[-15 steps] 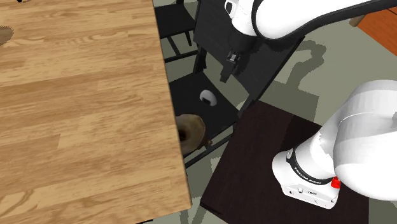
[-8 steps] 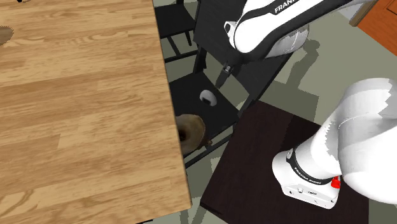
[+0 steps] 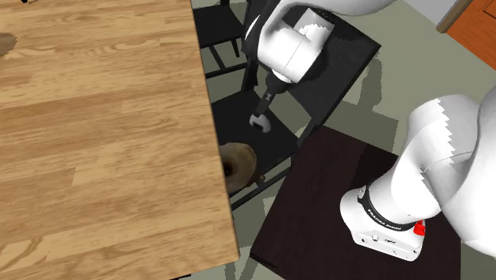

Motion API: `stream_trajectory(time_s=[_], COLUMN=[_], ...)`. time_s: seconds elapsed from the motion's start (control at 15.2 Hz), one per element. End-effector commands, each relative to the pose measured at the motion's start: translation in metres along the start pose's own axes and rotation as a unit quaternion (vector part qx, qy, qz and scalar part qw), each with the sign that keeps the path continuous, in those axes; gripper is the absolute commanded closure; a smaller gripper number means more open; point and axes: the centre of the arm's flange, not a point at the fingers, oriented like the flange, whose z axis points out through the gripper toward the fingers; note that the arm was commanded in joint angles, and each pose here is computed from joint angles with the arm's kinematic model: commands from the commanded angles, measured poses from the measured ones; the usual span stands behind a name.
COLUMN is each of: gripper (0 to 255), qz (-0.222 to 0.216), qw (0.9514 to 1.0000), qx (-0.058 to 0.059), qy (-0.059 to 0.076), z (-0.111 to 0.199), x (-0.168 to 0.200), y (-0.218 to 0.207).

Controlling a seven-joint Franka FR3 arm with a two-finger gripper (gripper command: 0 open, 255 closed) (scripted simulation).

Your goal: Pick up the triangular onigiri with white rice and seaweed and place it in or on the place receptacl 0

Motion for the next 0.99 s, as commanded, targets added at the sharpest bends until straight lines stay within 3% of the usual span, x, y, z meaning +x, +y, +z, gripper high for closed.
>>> stream_trajectory(time_s=[0.0,0.46,0.92], gripper=[0,0,0], qz=[0.045,0.045,0.045], qw=[0.9988,0.9988,0.9988], qx=[-0.015,-0.015,-0.015], qy=[0.01,0.01,0.01], z=[0.014,0.049,0.049], x=[-0.024,-0.024,-0.024], y=[0.029,0.03,0.03])
